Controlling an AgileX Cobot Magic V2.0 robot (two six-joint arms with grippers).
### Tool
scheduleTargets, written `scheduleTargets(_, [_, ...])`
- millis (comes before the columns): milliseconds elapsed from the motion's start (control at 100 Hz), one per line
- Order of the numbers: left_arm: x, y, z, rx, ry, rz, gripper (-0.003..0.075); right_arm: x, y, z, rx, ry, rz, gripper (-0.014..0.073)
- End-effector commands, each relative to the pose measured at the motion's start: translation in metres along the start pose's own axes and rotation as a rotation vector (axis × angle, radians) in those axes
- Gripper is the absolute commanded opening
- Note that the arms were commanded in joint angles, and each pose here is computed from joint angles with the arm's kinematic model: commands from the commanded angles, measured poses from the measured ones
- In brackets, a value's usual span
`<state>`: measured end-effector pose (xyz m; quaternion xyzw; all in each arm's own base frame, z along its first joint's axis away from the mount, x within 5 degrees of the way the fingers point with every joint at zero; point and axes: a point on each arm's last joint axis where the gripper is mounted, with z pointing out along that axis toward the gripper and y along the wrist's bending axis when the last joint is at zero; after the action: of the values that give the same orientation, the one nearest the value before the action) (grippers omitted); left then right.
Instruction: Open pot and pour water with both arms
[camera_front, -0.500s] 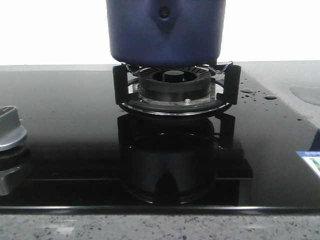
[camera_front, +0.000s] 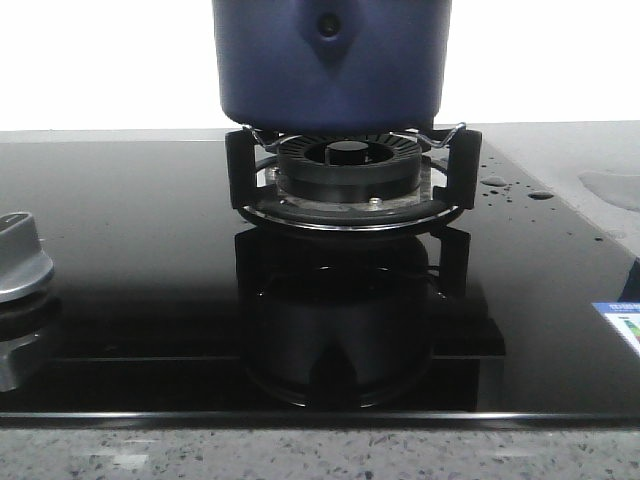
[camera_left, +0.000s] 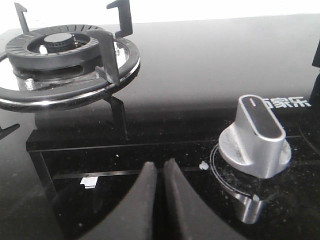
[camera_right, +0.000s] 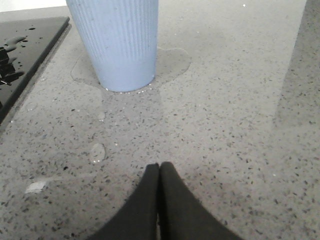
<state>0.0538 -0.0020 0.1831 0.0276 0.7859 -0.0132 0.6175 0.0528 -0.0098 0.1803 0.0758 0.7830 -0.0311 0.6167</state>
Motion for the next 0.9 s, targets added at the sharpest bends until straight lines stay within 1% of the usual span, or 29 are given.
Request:
scheduleTargets(0, [0.009,-0.001,0.002,0.008,-0.039,-0.006,-0.002,0.007,0.0,0.002,0.002,-0.01,-0.007,-0.0064])
scheduleTargets(170, [0.008,-0.001,0.002,0.008,-0.04,-0.006,-0.002,0.005,0.0,0.001,0.0,-0.023,-0.007,-0.0064])
scheduleTargets(210, [0.008,-0.001,0.002,0.009,-0.045,-0.006,-0.002,0.003,0.0,0.001,0.003,-0.043,-0.031,-0.0064])
scheduleTargets(280, [0.006,-0.001,0.002,0.013,-0.068,-0.017,-0.002,-0.003,0.0,0.001,0.005,-0.106,-0.088,-0.0064])
scheduleTargets(380, [-0.001,-0.003,0.001,0.037,-0.147,-0.091,-0.002,-0.013,0.003,-0.001,-0.033,-0.228,-0.062,-0.0064])
scheduleTargets(440, [-0.008,-0.003,0.0,0.048,-0.224,-0.136,-0.002,-0.02,0.005,-0.003,-0.06,-0.302,-0.017,-0.0064])
scheduleTargets(500, [-0.015,-0.003,-0.002,0.066,-0.301,-0.245,-0.002,-0.027,0.007,-0.005,-0.085,-0.377,0.043,-0.0064])
scheduleTargets(560, [-0.022,0.0,-0.004,0.08,-0.378,-0.391,-0.002,-0.03,0.006,-0.007,-0.104,-0.417,0.142,-0.0064])
scheduleTargets(670, [-0.03,0.005,-0.008,0.079,-0.473,-0.564,-0.002,-0.033,0.004,-0.008,-0.126,-0.448,0.333,-0.0064])
scheduleTargets(700, [-0.03,0.006,-0.008,0.083,-0.482,-0.635,-0.002,-0.034,0.004,-0.008,-0.129,-0.454,0.367,-0.0064])
scheduleTargets(770, [-0.033,0.008,-0.009,0.093,-0.488,-0.744,-0.002,-0.036,0.002,-0.01,-0.134,-0.476,0.424,-0.0064])
scheduleTargets(840, [-0.037,0.007,-0.011,0.111,-0.473,-0.757,-0.002,-0.04,0.002,-0.011,-0.141,-0.482,0.453,-0.0064])
scheduleTargets(890, [-0.043,0.003,-0.013,0.141,-0.434,-0.741,-0.002,-0.045,0.004,-0.013,-0.151,-0.444,0.467,-0.0064])
